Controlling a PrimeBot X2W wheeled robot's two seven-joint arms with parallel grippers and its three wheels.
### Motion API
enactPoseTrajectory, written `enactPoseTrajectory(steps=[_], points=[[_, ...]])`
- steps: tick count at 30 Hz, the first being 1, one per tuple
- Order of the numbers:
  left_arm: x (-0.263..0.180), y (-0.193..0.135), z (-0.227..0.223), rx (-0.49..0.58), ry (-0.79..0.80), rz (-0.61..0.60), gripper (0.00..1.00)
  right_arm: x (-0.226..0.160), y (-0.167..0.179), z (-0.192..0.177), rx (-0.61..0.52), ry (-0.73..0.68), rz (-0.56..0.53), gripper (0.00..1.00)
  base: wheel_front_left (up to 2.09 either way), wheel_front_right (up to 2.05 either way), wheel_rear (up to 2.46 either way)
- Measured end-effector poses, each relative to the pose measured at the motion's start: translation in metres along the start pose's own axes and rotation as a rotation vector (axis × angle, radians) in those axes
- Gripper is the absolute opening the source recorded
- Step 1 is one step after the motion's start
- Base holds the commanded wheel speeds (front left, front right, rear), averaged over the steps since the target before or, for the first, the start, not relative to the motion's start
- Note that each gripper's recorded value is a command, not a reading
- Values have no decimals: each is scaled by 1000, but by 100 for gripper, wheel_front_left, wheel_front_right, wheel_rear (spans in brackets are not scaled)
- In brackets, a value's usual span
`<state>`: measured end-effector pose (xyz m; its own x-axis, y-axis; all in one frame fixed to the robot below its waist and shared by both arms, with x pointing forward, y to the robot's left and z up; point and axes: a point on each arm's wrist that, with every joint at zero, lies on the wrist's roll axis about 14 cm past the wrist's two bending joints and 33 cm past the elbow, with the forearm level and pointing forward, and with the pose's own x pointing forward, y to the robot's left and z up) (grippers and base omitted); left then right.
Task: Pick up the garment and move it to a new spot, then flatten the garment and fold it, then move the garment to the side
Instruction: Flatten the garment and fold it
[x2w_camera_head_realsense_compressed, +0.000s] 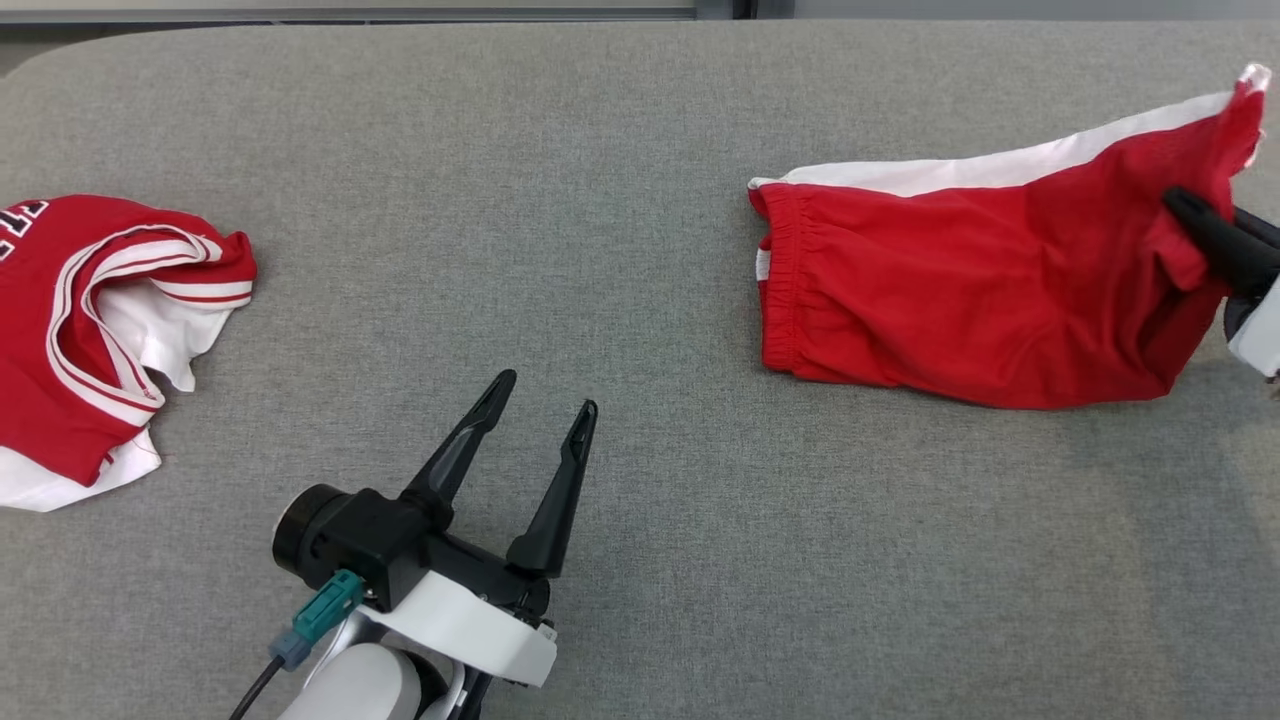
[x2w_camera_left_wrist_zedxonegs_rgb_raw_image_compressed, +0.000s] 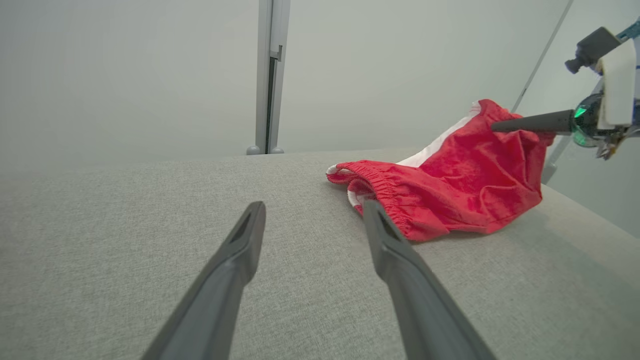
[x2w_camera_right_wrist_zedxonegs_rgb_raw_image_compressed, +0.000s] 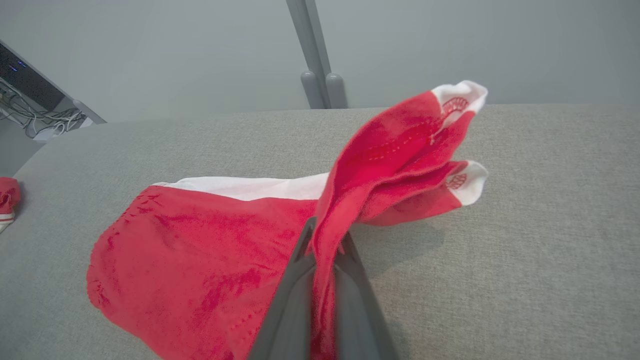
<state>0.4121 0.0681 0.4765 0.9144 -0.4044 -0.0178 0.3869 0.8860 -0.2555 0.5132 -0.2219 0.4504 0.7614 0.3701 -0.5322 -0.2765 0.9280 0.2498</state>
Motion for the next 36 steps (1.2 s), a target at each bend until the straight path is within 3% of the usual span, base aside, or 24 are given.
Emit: enactPoseTrajectory(steps=[5, 7, 16, 19, 20, 22, 29, 36], points=[[-4, -3, 4, -8, -11, 10, 100, 10, 34, 9, -84, 34, 80, 0, 0, 0, 0], [-8, 0, 6, -14, -19, 30, 100, 21, 63, 10, -109, 56, 150, 0, 0, 0, 0], [-18, 8, 9, -33, -34, 78, 100, 48, 146, 3, -116, 114, 336, 0, 0, 0, 0], [-19, 9, 8, -38, -33, 84, 100, 55, 159, -2, -114, 128, 360, 0, 0, 0, 0], [-19, 10, 7, -42, -32, 88, 100, 58, 164, -6, -109, 142, 365, 30, 0, 0, 0], [-20, 10, 6, -50, -30, 93, 100, 63, 173, -16, -109, 168, 376, 100, 0, 0, 0], [-23, 11, 8, -53, -37, 101, 100, 57, 205, 7, -40, 50, 466, 100, 0, 0, 0], [-26, 5, 13, -66, -57, 104, 100, 20, 144, 42, -115, -158, 338, 100, 0, 0, 0]])
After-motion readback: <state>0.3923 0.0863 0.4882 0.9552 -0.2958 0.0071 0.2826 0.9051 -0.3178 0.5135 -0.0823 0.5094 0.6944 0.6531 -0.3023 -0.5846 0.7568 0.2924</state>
